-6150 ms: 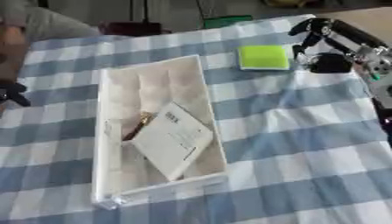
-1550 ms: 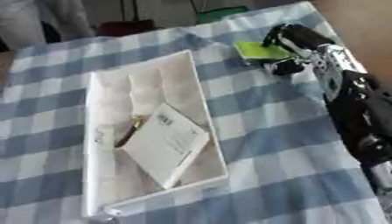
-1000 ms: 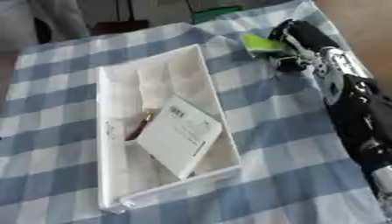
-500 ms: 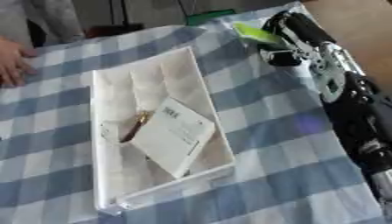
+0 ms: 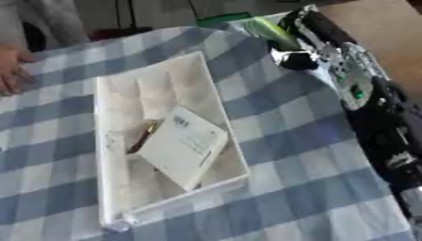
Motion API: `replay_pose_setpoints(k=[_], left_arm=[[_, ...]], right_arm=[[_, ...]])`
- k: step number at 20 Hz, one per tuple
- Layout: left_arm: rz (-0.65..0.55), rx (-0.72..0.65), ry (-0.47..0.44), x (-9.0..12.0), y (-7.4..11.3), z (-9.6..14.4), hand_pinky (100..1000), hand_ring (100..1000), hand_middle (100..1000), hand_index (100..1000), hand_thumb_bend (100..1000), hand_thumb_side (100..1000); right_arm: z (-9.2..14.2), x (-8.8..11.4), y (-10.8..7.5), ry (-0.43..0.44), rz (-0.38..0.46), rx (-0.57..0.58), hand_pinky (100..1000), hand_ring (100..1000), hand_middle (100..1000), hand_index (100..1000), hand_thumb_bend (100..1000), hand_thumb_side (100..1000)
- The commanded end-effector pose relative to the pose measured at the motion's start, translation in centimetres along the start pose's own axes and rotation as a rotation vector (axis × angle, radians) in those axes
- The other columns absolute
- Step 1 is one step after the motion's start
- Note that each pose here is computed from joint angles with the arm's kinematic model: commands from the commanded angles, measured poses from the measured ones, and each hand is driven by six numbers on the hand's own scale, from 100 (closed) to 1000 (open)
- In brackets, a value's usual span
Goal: Pick up objects on the table and place them in the box.
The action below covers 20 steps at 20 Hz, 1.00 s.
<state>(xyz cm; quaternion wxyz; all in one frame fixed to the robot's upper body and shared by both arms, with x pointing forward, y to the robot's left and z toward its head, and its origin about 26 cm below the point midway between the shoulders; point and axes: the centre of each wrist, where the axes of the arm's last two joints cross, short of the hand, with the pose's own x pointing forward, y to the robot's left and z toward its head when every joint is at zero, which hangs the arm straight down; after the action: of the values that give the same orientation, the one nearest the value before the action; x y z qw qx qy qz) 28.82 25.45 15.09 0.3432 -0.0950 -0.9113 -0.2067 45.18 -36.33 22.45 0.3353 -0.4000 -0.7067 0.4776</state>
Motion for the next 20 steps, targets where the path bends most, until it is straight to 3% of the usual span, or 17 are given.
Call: replay_pose_setpoints(k=[1,2,11,14,20], left_arm=[[-0.018,-0.007,-0.021,0.72,0.44,-0.36,523,611,820,926,235,930],[-0.018,-0.008,-0.021,0.72,0.43,-0.36,523,611,820,927,235,930],[-0.018,-0.01,-0.023,0.72,0.43,-0.35,523,611,820,927,234,929],[-0.018,-0.01,-0.023,0.7,0.41,-0.32,524,614,821,928,232,929],[-0.018,-0.013,-0.024,0.7,0.39,-0.32,524,614,821,928,232,929]], right_arm=[[-0.23,0.14,-1.27,-0.021,0.01,-0.021,562,504,498,549,100,521],[-0.23,0.16,-1.22,-0.024,0.009,-0.019,563,504,498,550,100,606],[-0.2,0.21,-1.06,-0.045,0.01,-0.003,563,504,498,550,100,603],[-0.14,0.14,-1.03,-0.045,0.012,0.0,557,499,493,543,100,689],[-0.11,0.07,-0.97,-0.031,0.001,-0.025,551,495,487,535,100,732]])
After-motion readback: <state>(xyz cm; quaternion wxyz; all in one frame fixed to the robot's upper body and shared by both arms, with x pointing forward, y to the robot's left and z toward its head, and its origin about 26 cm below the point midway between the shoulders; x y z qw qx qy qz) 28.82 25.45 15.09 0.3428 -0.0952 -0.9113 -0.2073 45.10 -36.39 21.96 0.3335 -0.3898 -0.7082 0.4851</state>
